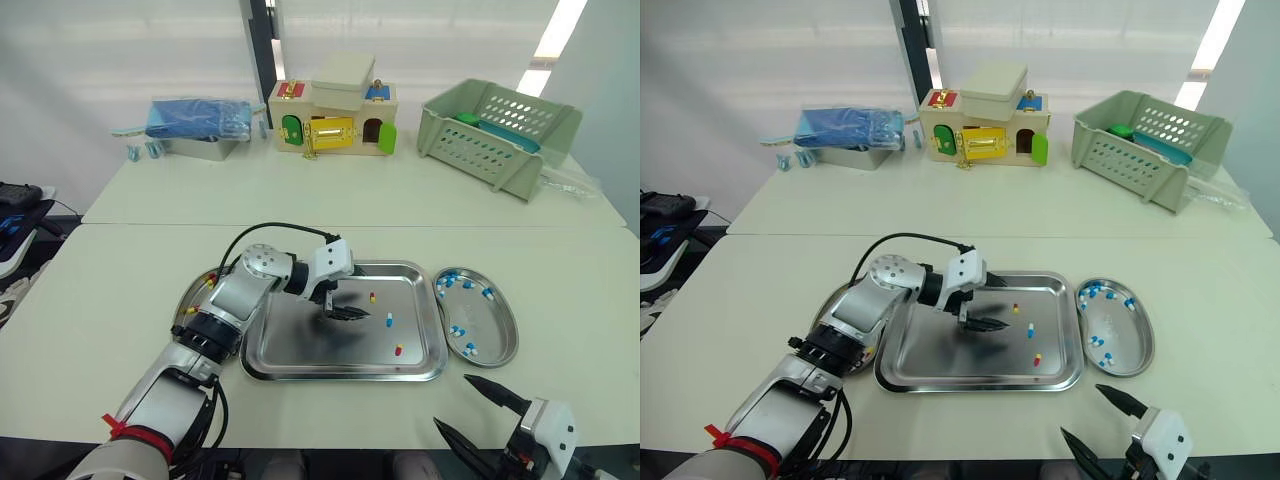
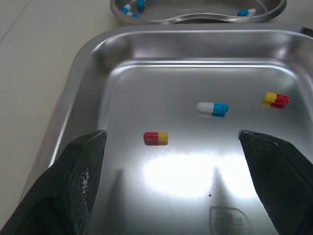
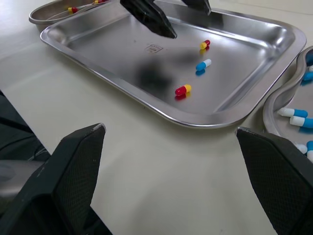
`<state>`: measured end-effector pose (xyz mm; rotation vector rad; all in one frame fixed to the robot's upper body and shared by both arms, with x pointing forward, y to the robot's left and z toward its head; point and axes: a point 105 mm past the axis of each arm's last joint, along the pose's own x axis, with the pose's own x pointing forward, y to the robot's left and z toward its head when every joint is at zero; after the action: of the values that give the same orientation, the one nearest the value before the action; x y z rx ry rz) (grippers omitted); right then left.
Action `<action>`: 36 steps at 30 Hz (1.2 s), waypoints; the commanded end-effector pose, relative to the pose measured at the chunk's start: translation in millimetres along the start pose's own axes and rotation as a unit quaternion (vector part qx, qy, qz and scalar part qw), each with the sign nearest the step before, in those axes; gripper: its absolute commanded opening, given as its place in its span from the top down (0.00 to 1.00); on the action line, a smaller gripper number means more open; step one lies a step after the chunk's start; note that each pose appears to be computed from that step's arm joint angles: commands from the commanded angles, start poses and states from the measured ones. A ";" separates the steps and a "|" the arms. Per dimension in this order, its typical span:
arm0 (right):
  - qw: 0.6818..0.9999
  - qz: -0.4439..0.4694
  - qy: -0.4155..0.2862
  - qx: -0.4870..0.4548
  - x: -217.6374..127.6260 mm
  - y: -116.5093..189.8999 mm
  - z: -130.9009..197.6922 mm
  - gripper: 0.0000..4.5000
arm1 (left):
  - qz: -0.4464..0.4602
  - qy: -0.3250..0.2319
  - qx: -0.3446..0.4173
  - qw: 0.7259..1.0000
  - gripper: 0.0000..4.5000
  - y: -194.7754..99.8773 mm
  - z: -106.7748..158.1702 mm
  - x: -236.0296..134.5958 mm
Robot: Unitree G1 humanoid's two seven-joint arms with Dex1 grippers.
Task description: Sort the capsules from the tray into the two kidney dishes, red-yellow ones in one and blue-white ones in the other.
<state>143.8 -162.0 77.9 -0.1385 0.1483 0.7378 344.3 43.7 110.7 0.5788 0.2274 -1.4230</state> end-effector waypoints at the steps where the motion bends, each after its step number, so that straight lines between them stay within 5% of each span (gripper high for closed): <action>1: 1.000 -0.009 -0.016 -0.013 1.7 -1.5 9.4 0.00 | 0.001 0.006 0.029 1.000 0.01 6.8 6.7 4.2; 15: 1.000 -0.020 -0.014 -0.008 2.9 2.1 5.0 0.00 | -0.013 0.022 0.018 1.000 0.01 9.5 4.0 27.0; 18: 1.000 -0.021 -0.014 -0.007 3.2 2.4 5.2 0.00 | -0.011 0.023 0.017 1.000 0.13 10.5 4.2 28.6; 29: 1.000 -0.021 -0.014 -0.011 5.0 2.9 8.5 0.00 | -0.008 0.040 0.015 0.999 0.89 10.9 -1.2 27.2; 36: 1.000 -0.016 -0.017 -0.014 8.2 2.4 12.5 0.00 | -0.013 0.031 0.021 0.999 0.89 7.6 2.9 24.7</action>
<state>148.9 -158.7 78.5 -0.1496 0.1395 0.6873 356.5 21.1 97.7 0.6501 0.2772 -1.4328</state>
